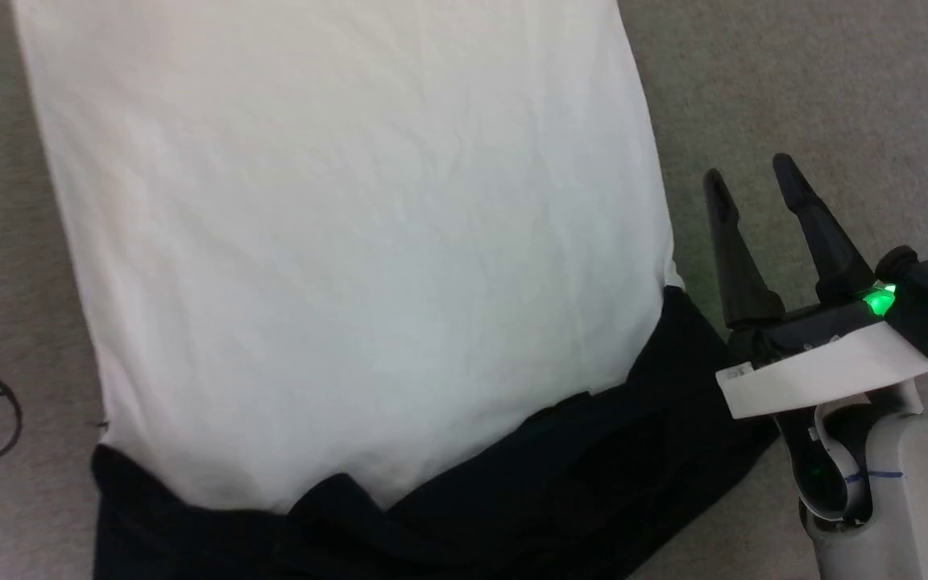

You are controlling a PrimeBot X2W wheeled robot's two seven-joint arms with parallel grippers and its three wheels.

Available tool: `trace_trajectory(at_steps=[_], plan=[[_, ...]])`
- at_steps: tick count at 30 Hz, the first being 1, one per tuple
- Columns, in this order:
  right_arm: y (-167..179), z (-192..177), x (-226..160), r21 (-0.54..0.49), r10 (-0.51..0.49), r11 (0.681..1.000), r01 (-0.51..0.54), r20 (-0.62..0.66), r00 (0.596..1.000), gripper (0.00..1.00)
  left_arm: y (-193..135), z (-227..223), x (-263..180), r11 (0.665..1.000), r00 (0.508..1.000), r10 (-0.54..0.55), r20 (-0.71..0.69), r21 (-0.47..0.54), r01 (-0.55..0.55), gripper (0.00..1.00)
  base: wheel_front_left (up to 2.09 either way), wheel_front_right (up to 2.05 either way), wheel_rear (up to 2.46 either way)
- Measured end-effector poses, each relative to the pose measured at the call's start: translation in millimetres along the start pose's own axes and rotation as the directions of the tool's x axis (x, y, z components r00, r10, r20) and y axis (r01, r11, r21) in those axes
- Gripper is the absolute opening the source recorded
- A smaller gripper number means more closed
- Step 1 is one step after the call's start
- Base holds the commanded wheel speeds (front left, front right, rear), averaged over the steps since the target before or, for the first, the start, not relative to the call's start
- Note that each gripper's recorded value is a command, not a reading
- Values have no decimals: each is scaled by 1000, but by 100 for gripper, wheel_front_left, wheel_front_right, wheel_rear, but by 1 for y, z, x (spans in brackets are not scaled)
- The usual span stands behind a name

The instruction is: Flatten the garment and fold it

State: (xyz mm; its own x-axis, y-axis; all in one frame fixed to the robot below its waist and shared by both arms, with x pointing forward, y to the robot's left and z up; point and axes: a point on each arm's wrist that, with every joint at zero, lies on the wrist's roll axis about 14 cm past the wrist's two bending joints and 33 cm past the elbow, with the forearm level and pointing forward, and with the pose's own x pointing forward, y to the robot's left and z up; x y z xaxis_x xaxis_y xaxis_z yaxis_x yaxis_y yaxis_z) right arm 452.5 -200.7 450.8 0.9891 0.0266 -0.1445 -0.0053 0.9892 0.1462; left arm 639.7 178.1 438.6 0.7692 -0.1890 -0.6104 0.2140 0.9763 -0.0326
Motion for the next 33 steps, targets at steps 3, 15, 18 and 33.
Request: trace_trajectory(at_steps=[3,15,18,33], plan=[[-10,-11,-1,-8,-28,1000,28,-27,999,100,-7,-12,20,999,998,-19,-56,-38,17,100,0,0,0],[-23,-37,-3,-31,-63,998,60,-101,993,100,-16,-43,58,999,979,0,-202,-51,-11,100,0,0,0],[-23,-41,-3,-31,-63,998,59,-111,992,100,-14,-40,59,999,983,8,-182,-34,-14,0,0,0,0],[24,28,123,-263,116,957,-119,-28,993,100,-15,-34,58,998,995,-19,-95,56,24,0,0,0,0]])
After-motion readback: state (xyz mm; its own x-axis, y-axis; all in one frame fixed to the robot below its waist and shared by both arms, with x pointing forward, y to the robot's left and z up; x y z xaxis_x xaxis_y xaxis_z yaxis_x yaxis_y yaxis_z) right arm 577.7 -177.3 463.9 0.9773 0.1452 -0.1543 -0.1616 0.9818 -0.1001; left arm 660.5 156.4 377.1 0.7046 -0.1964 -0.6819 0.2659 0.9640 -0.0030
